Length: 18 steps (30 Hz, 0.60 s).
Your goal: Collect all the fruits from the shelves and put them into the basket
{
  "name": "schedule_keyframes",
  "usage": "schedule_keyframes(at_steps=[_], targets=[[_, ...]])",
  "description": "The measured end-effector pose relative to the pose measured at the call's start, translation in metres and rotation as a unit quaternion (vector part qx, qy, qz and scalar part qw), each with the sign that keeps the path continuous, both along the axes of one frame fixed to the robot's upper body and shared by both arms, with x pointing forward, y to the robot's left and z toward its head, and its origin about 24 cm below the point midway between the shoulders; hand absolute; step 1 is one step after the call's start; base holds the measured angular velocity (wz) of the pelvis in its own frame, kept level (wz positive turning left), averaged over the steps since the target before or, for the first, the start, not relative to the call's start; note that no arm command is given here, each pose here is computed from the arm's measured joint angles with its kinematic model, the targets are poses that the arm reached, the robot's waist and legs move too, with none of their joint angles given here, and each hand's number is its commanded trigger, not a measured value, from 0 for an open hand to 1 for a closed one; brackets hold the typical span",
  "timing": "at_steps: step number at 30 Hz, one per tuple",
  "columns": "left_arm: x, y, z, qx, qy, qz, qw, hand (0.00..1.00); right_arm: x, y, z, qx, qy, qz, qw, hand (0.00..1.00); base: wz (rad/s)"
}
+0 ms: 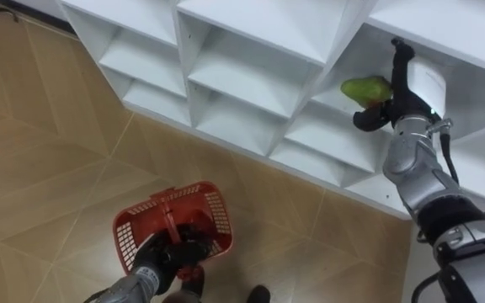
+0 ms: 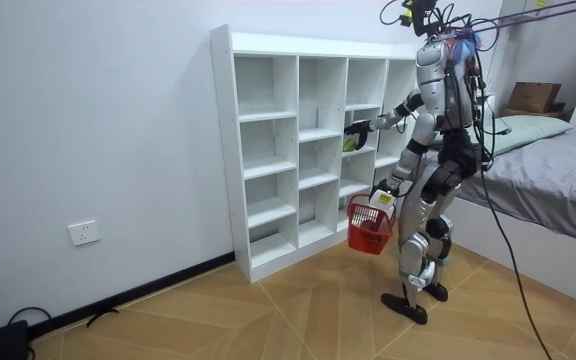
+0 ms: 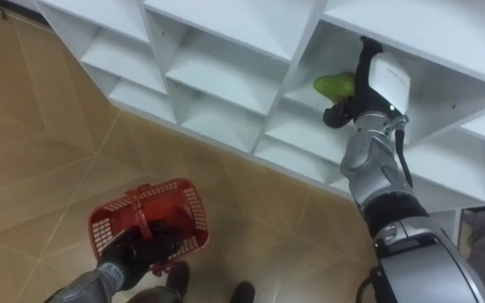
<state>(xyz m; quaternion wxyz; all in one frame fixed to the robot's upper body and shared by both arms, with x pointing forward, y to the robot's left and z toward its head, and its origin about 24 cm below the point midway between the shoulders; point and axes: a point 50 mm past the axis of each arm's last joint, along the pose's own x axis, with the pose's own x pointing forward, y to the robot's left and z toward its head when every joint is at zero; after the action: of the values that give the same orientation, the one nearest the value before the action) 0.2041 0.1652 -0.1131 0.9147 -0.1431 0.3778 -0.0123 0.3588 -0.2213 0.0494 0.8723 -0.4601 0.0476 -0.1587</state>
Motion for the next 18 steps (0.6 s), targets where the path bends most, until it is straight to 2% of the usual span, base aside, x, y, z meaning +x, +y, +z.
schedule_keyframes(at_steps=[18], targets=[[-0.0012, -0.0066, -0.0004, -0.022, -0.004, -0.015, 1.000, 1.00, -0.0006, -0.0029, -0.0053, 0.004, 0.040, 0.012, 0.999, 0.00, 0.01]])
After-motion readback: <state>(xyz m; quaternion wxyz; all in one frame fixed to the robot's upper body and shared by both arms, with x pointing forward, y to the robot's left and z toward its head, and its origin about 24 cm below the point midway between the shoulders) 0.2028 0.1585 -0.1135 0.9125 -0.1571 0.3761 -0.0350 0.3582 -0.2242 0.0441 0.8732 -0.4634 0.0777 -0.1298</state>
